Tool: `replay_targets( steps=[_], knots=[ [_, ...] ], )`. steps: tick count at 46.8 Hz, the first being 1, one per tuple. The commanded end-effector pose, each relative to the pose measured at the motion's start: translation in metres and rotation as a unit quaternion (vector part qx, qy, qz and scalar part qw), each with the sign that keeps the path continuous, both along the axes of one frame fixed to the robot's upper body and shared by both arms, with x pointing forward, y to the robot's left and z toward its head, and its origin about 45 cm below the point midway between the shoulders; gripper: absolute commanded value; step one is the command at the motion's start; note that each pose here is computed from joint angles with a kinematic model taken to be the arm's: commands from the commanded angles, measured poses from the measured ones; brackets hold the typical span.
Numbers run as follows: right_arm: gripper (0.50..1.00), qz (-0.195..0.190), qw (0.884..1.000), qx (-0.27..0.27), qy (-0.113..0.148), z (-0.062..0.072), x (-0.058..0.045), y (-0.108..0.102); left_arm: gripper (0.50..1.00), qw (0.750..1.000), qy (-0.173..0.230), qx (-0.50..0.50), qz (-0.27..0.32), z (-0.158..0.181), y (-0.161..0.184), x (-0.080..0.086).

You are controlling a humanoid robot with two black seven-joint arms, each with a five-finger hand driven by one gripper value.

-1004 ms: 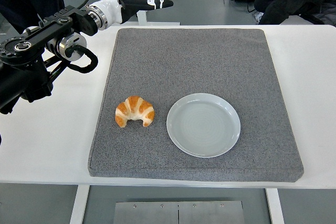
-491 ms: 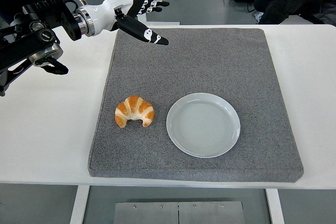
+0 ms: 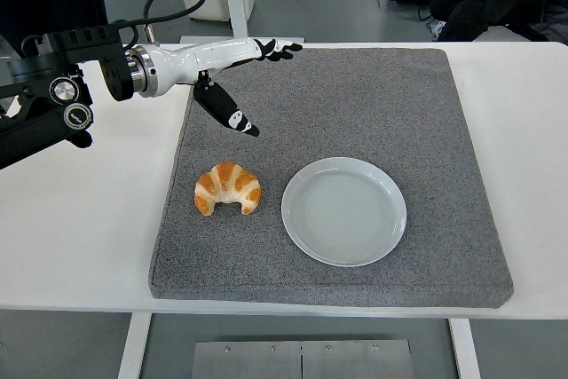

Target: Place the bread on the plate

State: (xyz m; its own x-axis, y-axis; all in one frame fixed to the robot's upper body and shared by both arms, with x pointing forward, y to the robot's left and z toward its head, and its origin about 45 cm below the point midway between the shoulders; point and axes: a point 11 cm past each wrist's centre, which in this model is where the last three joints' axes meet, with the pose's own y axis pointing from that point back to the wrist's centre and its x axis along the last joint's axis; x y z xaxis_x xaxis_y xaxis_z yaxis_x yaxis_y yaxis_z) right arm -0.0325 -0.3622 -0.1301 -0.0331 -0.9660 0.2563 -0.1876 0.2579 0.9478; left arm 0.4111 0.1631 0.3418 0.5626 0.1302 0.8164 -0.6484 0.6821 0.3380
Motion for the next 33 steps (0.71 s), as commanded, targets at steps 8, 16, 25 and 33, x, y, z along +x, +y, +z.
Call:
replay_targets(
  steps=[8, 16, 25, 33],
  knots=[
    [1.000, 0.000, 1.000, 0.000, 0.000, 0.000, 0.000, 0.000, 0.990, 0.998, 0.002, 0.052, -0.024, -0.004, 0.004, -0.008],
    [1.000, 0.000, 1.000, 0.000, 0.000, 0.000, 0.000, 0.000, 0.989, 0.996, 0.011, 0.071, -0.042, -0.005, 0.008, -0.020],
    [1.000, 0.000, 1.000, 0.000, 0.000, 0.000, 0.000, 0.000, 0.989, 0.989, -0.019, 0.139, -0.050, -0.022, 0.019, -0.022],
    [1.000, 0.000, 1.000, -0.001, 0.000, 0.000, 0.000, 0.000, 0.990, 0.986, -0.023, 0.153, -0.055, -0.028, 0.018, -0.024]
  ],
)
